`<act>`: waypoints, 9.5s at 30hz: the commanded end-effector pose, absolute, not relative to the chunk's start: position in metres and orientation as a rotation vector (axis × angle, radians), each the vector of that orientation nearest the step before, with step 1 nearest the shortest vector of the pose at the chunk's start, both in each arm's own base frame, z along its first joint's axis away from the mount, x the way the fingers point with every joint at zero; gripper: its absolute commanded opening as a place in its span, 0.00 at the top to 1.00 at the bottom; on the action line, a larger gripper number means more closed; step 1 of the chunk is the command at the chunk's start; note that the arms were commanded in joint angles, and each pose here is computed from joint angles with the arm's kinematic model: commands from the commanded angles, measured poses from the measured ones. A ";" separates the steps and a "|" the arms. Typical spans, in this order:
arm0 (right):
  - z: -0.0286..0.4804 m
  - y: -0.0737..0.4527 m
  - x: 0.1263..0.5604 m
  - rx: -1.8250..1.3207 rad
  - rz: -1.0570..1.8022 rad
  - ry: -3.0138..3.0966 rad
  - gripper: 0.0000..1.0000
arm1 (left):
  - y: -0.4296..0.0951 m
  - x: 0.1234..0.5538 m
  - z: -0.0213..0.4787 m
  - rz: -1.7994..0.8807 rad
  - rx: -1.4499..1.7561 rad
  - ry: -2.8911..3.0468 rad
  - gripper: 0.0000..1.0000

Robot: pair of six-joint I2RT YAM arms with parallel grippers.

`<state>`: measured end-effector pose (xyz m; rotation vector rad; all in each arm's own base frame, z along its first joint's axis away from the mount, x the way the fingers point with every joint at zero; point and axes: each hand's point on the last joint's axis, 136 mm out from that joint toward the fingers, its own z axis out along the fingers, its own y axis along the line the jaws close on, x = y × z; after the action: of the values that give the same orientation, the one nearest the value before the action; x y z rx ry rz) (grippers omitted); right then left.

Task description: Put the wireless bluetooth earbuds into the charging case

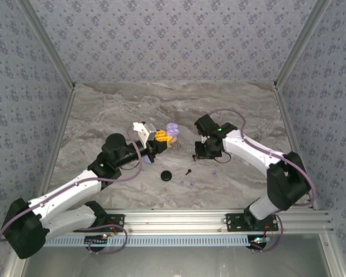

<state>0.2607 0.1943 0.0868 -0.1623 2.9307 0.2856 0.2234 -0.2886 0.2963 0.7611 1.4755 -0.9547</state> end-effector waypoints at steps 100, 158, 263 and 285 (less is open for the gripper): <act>0.270 0.213 0.270 -0.148 0.548 2.339 0.79 | -0.301 0.231 0.297 -0.971 0.764 1.444 0.96; 0.290 0.289 0.255 -0.252 0.896 2.176 0.75 | -0.314 0.230 0.310 -1.076 0.762 1.394 0.96; 0.337 0.237 0.266 0.204 1.141 2.034 0.79 | -0.324 0.233 0.298 -1.087 0.802 1.395 0.96; 0.323 0.260 0.270 0.150 1.097 2.076 0.79 | -0.323 0.229 0.303 -1.097 0.798 1.380 0.96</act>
<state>0.2671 0.2585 0.3060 0.1535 2.1228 1.0919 0.2357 -0.3202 0.2682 0.7998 1.4940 -1.0635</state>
